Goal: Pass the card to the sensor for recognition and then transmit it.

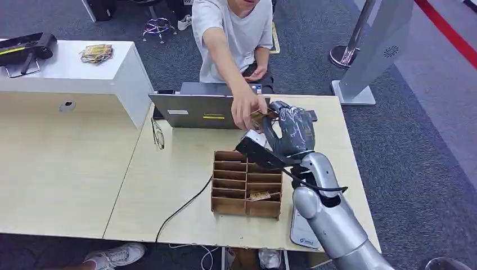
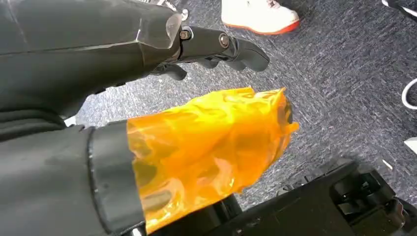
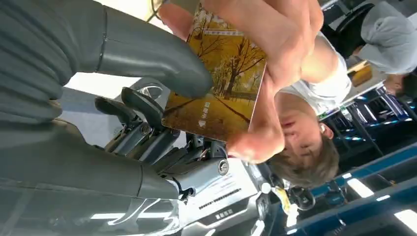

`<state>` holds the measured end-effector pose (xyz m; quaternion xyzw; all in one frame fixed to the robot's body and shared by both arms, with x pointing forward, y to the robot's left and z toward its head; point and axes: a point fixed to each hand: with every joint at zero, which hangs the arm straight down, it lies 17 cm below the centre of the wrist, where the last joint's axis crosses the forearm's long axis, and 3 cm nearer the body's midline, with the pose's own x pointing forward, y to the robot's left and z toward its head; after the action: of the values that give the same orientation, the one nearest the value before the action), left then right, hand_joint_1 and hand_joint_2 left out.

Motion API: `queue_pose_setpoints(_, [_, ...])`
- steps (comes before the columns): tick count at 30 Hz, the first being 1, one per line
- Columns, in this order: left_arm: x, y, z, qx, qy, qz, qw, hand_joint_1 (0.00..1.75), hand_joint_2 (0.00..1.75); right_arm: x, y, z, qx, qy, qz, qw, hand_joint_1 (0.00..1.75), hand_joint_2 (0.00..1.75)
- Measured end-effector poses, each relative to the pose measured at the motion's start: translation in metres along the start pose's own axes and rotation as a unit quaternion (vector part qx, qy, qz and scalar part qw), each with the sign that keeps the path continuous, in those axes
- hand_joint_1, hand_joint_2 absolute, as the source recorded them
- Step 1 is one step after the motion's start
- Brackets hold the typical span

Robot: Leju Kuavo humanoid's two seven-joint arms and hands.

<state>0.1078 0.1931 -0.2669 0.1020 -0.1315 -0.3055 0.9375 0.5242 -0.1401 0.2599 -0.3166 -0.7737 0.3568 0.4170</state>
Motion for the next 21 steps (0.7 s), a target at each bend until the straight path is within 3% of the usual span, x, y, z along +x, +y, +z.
queue_pose_setpoints(1, [0.000,0.000,0.000,0.000,0.000,0.000,1.000,0.00,0.00,0.002,0.000,-0.002,0.001,-0.002,0.001,1.000,1.75,1.75])
queue_pose_setpoints(2, [0.000,0.000,0.000,0.000,0.000,0.000,1.000,0.00,0.00,0.003,-0.001,-0.003,0.001,-0.003,0.001,1.000,0.38,1.75])
queue_pose_setpoints(3, [0.001,0.000,0.000,0.000,-0.001,0.000,1.000,0.00,0.00,0.005,-0.001,-0.004,0.001,-0.005,0.001,1.000,0.38,1.75])
queue_pose_setpoints(4, [0.001,0.000,0.000,-0.001,-0.001,0.000,1.000,0.00,0.00,0.006,-0.001,-0.005,0.002,-0.006,0.001,1.000,0.00,1.75])
queue_pose_setpoints(21, [-0.003,0.003,-0.001,0.004,0.011,0.003,1.000,0.00,0.00,0.036,-0.005,0.002,-0.014,-0.042,-0.007,0.999,0.00,1.75])
